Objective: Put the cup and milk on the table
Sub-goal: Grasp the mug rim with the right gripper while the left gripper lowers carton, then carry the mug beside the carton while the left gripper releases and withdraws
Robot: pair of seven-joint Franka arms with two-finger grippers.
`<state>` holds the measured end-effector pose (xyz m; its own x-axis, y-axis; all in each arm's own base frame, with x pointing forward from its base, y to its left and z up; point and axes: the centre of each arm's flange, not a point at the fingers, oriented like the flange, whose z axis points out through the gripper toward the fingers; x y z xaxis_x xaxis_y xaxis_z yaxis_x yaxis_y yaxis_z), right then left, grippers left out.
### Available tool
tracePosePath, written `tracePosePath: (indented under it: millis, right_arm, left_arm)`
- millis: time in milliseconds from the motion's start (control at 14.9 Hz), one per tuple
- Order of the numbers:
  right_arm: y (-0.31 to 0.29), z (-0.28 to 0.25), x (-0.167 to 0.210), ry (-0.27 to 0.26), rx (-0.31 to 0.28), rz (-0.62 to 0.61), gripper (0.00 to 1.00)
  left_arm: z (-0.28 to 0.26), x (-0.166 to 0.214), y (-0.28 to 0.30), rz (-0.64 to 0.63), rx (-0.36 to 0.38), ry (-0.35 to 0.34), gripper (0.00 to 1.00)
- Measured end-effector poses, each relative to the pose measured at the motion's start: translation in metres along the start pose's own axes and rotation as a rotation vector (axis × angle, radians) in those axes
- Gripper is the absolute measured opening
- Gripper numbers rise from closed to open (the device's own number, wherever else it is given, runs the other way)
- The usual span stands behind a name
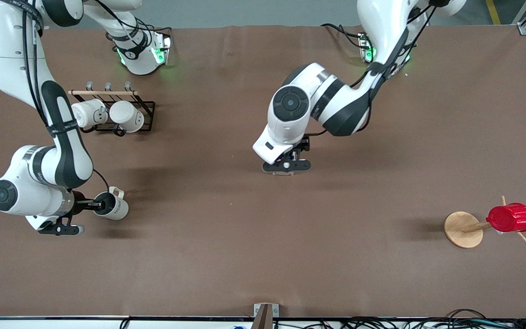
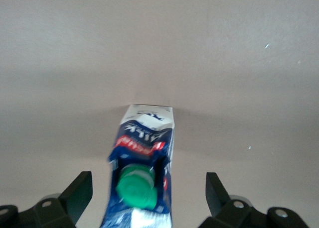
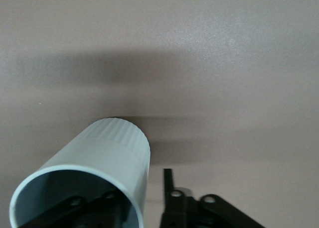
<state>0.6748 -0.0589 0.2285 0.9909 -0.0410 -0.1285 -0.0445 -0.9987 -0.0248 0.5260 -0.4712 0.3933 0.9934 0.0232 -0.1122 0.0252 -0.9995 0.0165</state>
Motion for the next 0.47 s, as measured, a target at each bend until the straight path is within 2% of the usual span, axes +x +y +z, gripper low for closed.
tracePosePath:
  millis: [134,335,469]
  right_arm:
    - [0.001,-0.001,0.001,0.003,0.002,0.003,0.05]
    - [-0.001,-0.012,0.004,0.014,0.003,-0.001,0.04]
    - [-0.01,-0.043,0.007,0.017,0.022,0.003,0.04]
  left_arm:
    - [-0.037,0.002,-0.019,-0.024,-0.007,0.024,1.0]
    - [-0.087,0.011,-0.069,-0.089,-0.031,0.064,1.0]
    - [-0.111,0.014,-0.107,-0.114,-0.04,0.086,1.0]
